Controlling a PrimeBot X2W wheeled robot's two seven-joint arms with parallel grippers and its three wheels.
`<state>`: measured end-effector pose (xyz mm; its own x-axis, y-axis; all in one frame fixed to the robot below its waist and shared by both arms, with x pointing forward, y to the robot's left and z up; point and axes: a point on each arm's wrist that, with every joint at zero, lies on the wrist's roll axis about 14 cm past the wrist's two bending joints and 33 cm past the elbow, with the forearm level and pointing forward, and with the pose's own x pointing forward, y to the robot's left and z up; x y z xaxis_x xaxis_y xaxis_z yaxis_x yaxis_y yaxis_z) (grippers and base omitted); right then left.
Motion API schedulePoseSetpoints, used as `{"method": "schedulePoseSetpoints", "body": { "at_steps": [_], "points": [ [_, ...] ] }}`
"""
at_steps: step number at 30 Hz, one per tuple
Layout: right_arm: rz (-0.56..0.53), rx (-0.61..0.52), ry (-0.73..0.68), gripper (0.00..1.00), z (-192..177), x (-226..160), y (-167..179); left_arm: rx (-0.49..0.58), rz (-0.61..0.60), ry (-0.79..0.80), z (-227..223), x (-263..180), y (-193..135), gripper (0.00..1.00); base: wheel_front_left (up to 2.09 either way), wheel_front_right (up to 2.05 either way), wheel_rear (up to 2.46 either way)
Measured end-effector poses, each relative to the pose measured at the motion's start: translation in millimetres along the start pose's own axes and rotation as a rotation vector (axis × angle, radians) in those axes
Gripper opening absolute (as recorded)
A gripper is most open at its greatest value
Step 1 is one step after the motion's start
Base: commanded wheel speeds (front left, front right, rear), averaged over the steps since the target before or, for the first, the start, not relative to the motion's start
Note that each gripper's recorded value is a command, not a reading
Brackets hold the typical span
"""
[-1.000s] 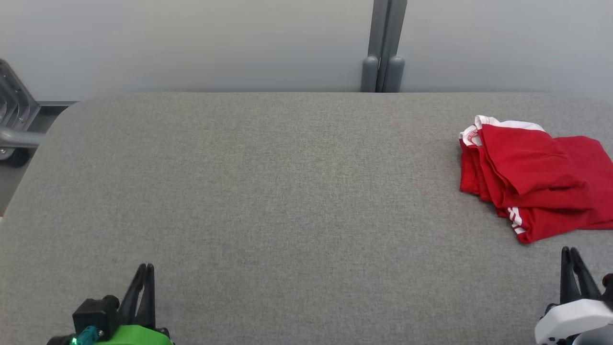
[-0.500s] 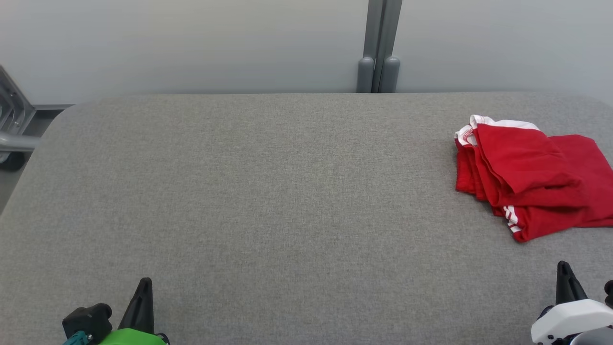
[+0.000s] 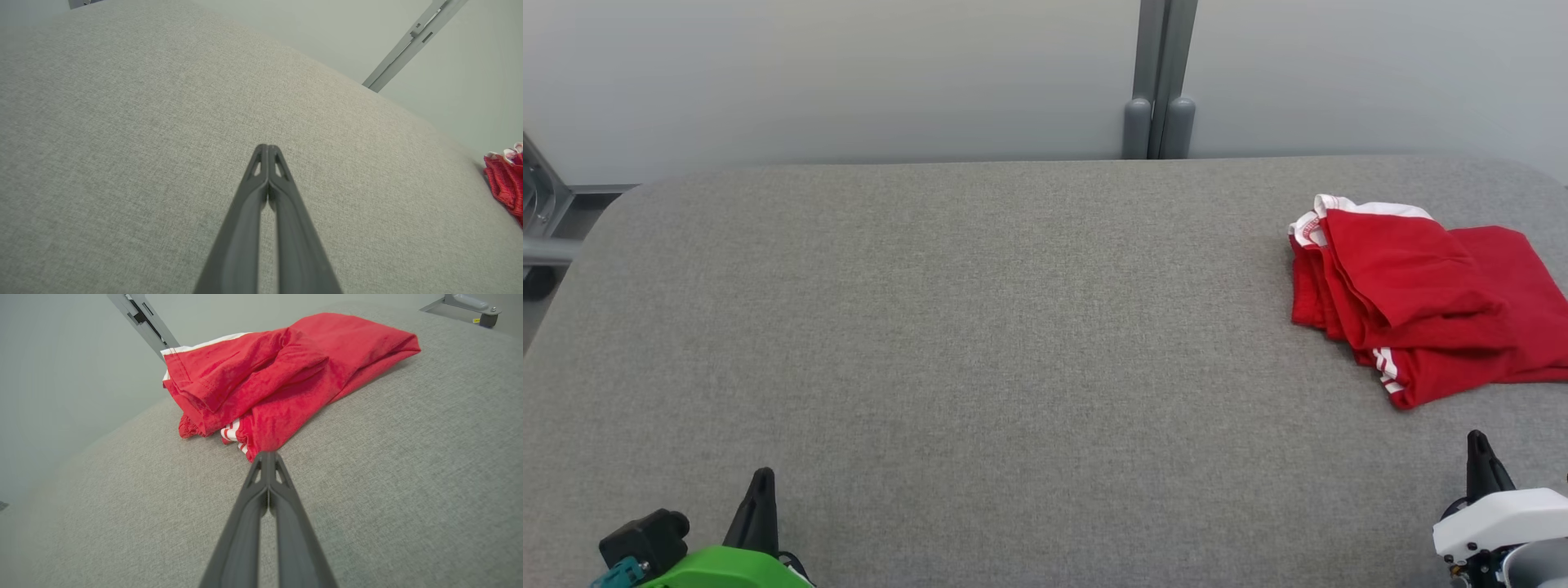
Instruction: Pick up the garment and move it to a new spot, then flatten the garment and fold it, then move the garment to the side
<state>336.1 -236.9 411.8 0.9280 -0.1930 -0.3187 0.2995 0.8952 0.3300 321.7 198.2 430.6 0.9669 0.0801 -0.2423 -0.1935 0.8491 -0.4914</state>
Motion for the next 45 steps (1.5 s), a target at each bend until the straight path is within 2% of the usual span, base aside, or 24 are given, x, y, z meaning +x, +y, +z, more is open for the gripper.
{"method": "schedulePoseSetpoints", "body": {
  "at_steps": [25,45],
  "points": [
    [0.042,0.392,0.040,0.00,6,7,15,-0.330,-0.011,0.021,9,14,-7,0.00,0.00,0.00,0.00],
    [0.122,0.705,0.042,0.00,20,10,33,-0.589,-0.057,0.025,23,26,-20,0.00,0.00,0.00,0.00]
  ]
}}
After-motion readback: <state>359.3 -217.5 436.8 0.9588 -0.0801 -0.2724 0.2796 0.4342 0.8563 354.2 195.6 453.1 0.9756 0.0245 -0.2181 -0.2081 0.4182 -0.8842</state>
